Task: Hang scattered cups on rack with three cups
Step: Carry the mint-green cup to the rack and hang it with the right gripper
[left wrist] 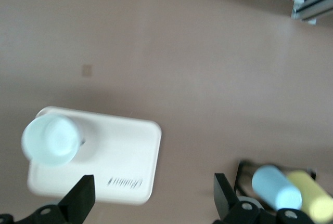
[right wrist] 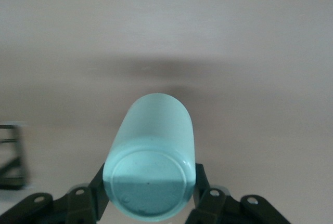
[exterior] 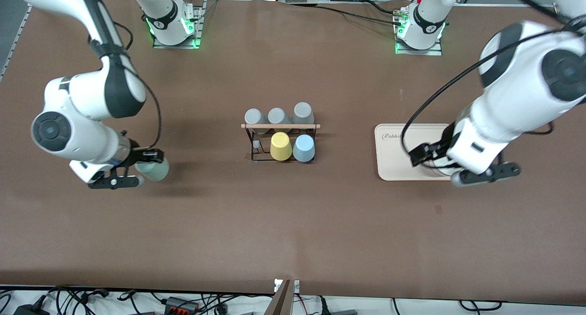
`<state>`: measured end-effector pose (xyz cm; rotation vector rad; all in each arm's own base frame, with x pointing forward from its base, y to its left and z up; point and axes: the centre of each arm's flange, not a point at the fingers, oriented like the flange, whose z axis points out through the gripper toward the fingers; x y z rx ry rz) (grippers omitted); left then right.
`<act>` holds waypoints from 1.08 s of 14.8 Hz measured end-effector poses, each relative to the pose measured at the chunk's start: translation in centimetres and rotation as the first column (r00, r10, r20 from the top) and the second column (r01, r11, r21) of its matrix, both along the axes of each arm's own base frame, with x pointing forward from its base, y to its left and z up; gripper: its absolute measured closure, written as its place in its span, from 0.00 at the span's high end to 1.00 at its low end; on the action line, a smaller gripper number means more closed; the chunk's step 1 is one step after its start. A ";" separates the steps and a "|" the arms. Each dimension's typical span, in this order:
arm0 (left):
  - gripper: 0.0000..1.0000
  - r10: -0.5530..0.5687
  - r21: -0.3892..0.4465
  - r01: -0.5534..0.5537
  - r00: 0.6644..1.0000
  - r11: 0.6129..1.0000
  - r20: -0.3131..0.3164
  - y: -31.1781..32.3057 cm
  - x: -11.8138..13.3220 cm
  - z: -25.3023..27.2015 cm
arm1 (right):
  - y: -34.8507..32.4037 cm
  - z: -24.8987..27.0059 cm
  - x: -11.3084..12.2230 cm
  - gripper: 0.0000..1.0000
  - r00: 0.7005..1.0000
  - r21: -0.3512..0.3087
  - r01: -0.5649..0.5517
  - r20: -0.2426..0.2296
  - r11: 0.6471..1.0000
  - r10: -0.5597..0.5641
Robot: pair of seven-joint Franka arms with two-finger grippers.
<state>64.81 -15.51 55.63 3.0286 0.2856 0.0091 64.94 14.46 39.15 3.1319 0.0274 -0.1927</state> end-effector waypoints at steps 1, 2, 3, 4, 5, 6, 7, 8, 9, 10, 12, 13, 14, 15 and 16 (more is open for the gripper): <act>1.00 -0.027 0.003 0.027 1.000 1.000 -0.009 0.9 -0.7 1.0 | 2.7 0.9 -0.5 0.65 1.000 0.006 0.025 0.004 1.000 -0.025; 1.00 -0.061 0.008 0.061 0.998 0.998 -0.018 1.9 -1.1 1.3 | 5.2 1.4 -1.1 0.65 0.999 0.011 0.048 0.006 0.999 -0.048; 1.00 -0.086 0.011 0.087 0.996 0.996 -0.027 2.8 -1.5 0.9 | 7.6 1.6 -1.8 0.65 0.997 0.015 0.073 0.005 0.997 -0.073; 1.00 -0.101 0.013 0.102 0.994 0.995 -0.033 3.5 -1.8 0.2 | 9.8 1.7 -2.7 0.65 0.996 0.017 0.094 0.002 0.995 -0.094; 1.00 -0.111 0.016 0.112 0.993 0.994 -0.037 3.7 -2.2 -0.6 | 12.0 1.8 -3.5 0.65 0.994 0.017 0.113 0.000 0.993 -0.113; 1.00 -0.116 0.021 0.117 0.992 0.993 -0.044 3.7 -2.9 -1.2 | 14.3 2.0 -4.4 0.65 0.991 0.017 0.131 0.002 0.991 -0.131; 1.00 -0.122 0.027 0.124 0.991 0.992 -0.047 3.4 -3.6 -1.6 | 16.5 2.2 -5.3 0.65 0.989 0.019 0.146 0.007 0.989 -0.146; 1.00 -0.129 0.032 0.131 0.990 0.991 -0.048 3.1 -4.3 -1.7 | 18.5 2.4 -6.1 0.65 0.987 0.021 0.158 0.012 0.987 -0.159; 1.00 -0.137 0.037 0.139 0.989 0.990 -0.051 2.7 -5.0 -1.8 | 20.2 2.4 -6.7 0.65 0.985 0.027 0.169 0.018 0.985 -0.169; 1.00 -0.143 0.043 0.146 0.988 0.988 -0.053 2.4 -5.9 -1.9 | 21.7 2.0 -7.1 0.65 0.983 0.039 0.179 0.028 0.983 -0.180; 1.00 -0.169 0.054 0.172 0.984 0.984 -0.049 2.5 -7.1 -2.0 | 23.7 0.8 -7.5 0.65 0.980 0.061 0.192 0.040 0.979 -0.195; 1.00 -0.197 0.059 0.199 0.979 0.978 -0.044 3.2 -7.3 -1.9 | 24.4 0.0 -7.6 0.65 0.979 0.066 0.196 0.039 0.978 -0.199; 1.00 -0.219 0.065 0.221 0.975 0.973 -0.038 4.1 -7.3 -1.8 | 24.9 -0.7 -7.7 0.65 0.980 0.066 0.195 0.034 0.979 -0.197; 1.00 -0.224 0.069 0.226 0.974 0.972 -0.031 5.0 -7.1 -1.6 | 25.2 -1.3 -7.8 0.65 0.981 0.063 0.191 0.028 0.979 -0.193; 1.00 -0.219 0.073 0.221 0.975 0.973 -0.026 6.1 -7.0 -1.3 | 25.4 -1.9 -7.8 0.65 0.982 0.060 0.189 0.021 0.980 -0.190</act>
